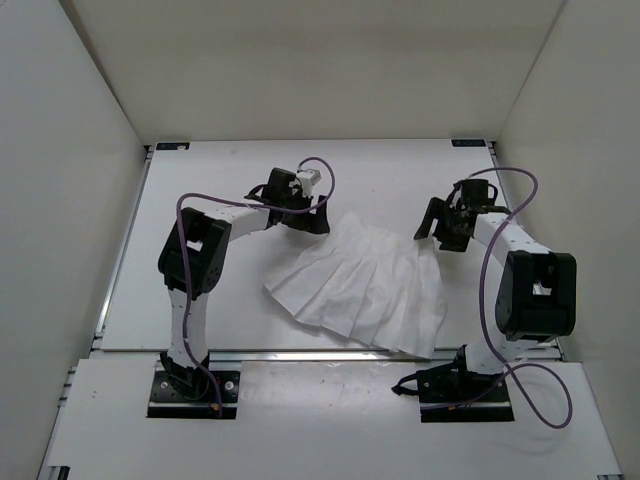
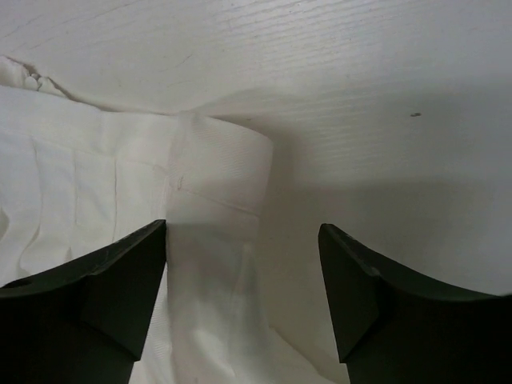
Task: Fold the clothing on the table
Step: Flatten the skirt out
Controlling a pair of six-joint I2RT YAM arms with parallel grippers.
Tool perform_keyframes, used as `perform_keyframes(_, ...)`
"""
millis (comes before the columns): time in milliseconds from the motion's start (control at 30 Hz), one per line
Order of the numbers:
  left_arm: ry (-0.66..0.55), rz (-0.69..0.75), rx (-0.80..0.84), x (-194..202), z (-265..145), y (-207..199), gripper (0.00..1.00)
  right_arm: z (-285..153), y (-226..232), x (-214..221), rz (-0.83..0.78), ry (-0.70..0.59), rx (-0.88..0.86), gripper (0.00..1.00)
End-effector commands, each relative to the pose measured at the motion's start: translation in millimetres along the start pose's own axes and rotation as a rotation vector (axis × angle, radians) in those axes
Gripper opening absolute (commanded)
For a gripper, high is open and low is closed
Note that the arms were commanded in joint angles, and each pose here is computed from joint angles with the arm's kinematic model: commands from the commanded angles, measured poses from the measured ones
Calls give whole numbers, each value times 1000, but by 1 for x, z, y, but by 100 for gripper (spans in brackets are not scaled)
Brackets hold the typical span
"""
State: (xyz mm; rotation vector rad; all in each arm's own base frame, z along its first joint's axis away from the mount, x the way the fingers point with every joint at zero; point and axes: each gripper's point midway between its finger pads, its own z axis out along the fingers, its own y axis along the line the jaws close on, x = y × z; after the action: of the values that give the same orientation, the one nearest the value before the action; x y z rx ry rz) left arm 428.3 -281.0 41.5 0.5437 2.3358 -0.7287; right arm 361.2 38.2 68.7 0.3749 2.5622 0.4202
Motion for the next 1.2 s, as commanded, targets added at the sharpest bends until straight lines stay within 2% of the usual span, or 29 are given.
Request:
perform_keyframes(0, -69, 45, 68, -24, 5, -34, 95, 5, -7, -8, -25, -28, 28, 70)
perform_keyframes(33, -60, 49, 83, -22, 7, -43, 95, 9, -10, -5, -26, -5, 37, 67)
perform_keyframes(167, -14, 41, 133, -13, 24, -56, 92, 22, -11, -2, -25, 37, 21, 40)
perform_keyframes(200, 3, 35, 149, -7, 26, -61, 89, 24, -13, 0, -22, 49, 25, 28)
perform_keyframes(233, -5, 34, 171, -10, 27, -69, 88, 25, -13, -1, -24, 47, 24, 20)
perform_keyframes(367, 25, 46, 147, 0, 35, -73, 84, 29, -13, 1, -37, 59, 26, 3)
perform_keyframes(400, 31, 49, 128, 1, 38, -73, 79, 29, -13, 0, -44, 56, 24, 0)
perform_keyframes(467, 38, 42, 112, 1, 39, -72, 71, 28, -10, -2, -57, 54, 12, 0)
perform_keyframes(533, 38, 21, 74, 4, 44, -65, 43, 26, -10, -6, -59, 43, -3, 0)
perform_keyframes(567, 23, 12, 59, -1, 43, -64, 34, 23, -8, -15, -70, 15, -11, 0)
perform_keyframes(600, 5, -2, 17, -5, 42, -58, 10, 19, -1, -23, -85, -10, -36, 0)
perform_keyframes(633, -25, -9, -64, -11, 38, -47, 0, 14, 1, -28, -95, -25, -49, 0)
perform_keyframes(767, -140, -39, -343, -46, 1, 5, 0, -14, 26, -81, -179, -192, -107, 0)
perform_keyframes(900, -337, -62, -495, -115, -80, 51, 0, -65, 57, -154, -239, -388, -209, 0)
perform_keyframes(967, -464, -85, -506, -156, -128, 56, 0, -87, 78, -176, -261, -438, -293, 0)
perform_keyframes(1033, -547, -62, -547, -182, -167, 61, 0, -125, 106, -205, -327, -544, -355, 0)
perform_keyframes(1100, -657, -25, -584, -214, -218, 50, 0, -150, 133, -214, -392, -598, -422, 0)
perform_keyframes(1167, -719, 2, -608, -229, -250, 44, 0, -177, 153, -223, -439, -658, -470, 0)
